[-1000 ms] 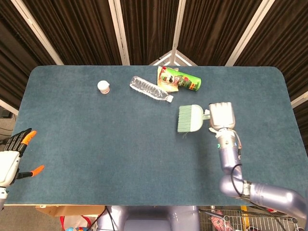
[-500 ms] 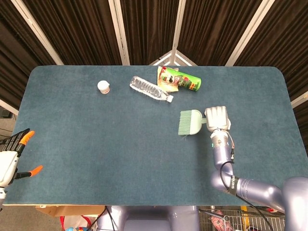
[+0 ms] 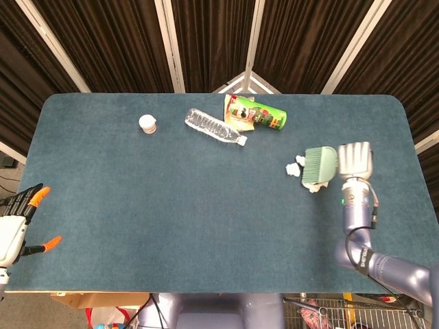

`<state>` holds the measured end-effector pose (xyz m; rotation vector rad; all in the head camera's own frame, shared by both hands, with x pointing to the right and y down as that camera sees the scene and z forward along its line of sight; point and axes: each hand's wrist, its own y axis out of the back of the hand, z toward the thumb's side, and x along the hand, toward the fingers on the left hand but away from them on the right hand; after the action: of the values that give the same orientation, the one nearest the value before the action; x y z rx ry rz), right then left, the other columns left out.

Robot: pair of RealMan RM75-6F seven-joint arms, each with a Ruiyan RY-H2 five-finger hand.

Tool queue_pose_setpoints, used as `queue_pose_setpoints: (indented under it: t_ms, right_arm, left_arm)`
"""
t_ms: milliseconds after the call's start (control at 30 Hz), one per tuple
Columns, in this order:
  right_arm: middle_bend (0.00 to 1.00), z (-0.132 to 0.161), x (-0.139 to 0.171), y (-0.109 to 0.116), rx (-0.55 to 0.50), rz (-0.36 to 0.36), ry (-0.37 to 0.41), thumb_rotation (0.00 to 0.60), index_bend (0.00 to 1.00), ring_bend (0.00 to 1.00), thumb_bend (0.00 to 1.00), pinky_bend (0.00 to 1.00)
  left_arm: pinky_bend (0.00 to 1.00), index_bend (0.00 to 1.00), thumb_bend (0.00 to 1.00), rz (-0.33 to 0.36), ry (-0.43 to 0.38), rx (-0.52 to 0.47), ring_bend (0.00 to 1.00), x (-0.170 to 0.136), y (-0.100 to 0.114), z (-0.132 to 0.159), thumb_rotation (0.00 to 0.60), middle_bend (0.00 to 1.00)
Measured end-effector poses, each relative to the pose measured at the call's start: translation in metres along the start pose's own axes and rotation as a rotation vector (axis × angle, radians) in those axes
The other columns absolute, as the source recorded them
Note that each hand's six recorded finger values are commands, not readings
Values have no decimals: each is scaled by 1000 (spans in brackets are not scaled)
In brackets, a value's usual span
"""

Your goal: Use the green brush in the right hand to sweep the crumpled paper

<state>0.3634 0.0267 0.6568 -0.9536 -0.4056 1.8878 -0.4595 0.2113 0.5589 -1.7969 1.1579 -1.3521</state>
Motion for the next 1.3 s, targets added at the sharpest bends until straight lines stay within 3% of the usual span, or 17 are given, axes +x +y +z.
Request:
queue_pose_setpoints:
  t_ms: [267, 567, 767, 900, 1133, 1300]
  right_arm:
    - [1000, -44, 4, 5, -9, -21, -65, 600, 844, 1000, 622, 972]
    - [1000, -44, 36, 31, -226, -58, 21, 600, 844, 1000, 623, 972]
    - [1000, -20, 71, 47, -357, -67, 146, 600, 844, 1000, 623, 972]
    - [1000, 7, 97, 49, -465, -34, 239, 600, 844, 1000, 623, 972]
    - [1000, 50, 132, 36, -587, 39, 352, 600, 844, 1000, 623, 971]
    - [984, 85, 149, 21, -633, 75, 399, 600, 804, 989, 623, 890]
  left_arm:
    - [17, 0, 0, 1, -11, 7, 0, 1, -1, 4, 600, 0]
    - [17, 0, 0, 7, -22, 15, 0, 0, -2, 7, 600, 0]
    - [17, 0, 0, 10, -21, 24, 0, 0, -4, 7, 600, 0]
    - [17, 0, 0, 10, -20, 31, 0, 0, -5, 6, 600, 0]
    - [17, 0, 0, 12, -21, 38, 0, 0, -6, 7, 600, 0]
    - [17, 0, 0, 12, -15, 41, 0, 0, -6, 5, 600, 0]
